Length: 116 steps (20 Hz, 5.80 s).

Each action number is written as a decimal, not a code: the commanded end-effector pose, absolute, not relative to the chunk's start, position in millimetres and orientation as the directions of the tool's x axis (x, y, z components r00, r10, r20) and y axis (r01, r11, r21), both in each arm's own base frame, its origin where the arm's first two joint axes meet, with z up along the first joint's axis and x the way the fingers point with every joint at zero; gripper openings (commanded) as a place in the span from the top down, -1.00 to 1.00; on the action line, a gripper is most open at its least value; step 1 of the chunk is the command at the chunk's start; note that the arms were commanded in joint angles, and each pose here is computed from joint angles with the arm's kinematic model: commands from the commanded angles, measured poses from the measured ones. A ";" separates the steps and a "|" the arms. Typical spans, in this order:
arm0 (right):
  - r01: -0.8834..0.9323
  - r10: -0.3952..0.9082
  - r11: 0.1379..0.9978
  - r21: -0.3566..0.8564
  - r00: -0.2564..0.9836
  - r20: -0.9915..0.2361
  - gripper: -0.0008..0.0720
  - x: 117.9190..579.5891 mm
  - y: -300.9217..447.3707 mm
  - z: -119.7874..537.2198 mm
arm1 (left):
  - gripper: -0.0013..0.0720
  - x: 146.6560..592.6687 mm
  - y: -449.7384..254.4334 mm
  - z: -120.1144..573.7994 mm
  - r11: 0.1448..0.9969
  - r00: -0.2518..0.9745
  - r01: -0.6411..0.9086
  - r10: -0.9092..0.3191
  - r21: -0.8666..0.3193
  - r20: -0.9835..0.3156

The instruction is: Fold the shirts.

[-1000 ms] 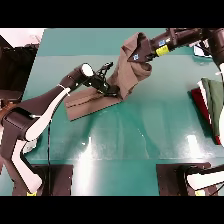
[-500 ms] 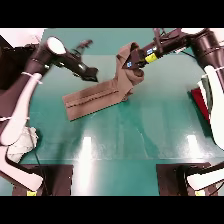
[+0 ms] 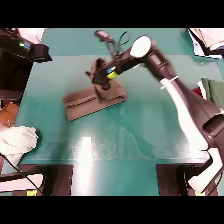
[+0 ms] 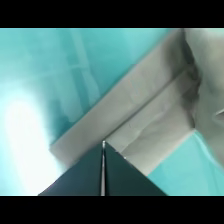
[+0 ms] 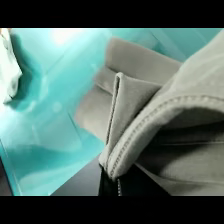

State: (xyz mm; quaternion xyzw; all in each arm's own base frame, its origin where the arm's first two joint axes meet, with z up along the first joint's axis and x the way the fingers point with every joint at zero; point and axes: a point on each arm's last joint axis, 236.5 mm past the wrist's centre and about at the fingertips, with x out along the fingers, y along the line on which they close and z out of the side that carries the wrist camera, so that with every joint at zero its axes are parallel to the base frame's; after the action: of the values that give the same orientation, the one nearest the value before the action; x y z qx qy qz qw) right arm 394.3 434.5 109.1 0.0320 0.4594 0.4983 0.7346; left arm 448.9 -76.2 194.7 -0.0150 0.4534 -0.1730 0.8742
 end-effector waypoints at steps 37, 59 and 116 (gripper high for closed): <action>-0.244 0.809 0.550 0.799 -0.082 -0.582 -0.87 464.3 373.6 -52.0 | 0.89 409.3 -128.1 143.9 0.882 0.344 0.346 -0.437 -0.320 -0.831; -0.215 0.443 0.896 0.388 0.436 -0.783 0.93 505.0 64.6 120.1 | 0.89 401.5 -129.2 141.4 0.867 0.310 0.389 -0.442 -0.312 -0.842; -0.052 0.428 0.847 0.529 0.657 -0.621 0.92 336.0 49.6 230.8 | 0.89 396.6 -135.0 142.8 0.847 0.290 0.419 -0.466 -0.327 -0.836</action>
State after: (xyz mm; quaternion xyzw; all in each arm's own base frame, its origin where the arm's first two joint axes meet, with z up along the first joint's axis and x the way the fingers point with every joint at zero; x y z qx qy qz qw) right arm 331.6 -16.0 220.4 0.2711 0.4055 0.0537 0.8713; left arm 396.7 -134.9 143.0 -0.0220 0.5277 -0.2759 0.8030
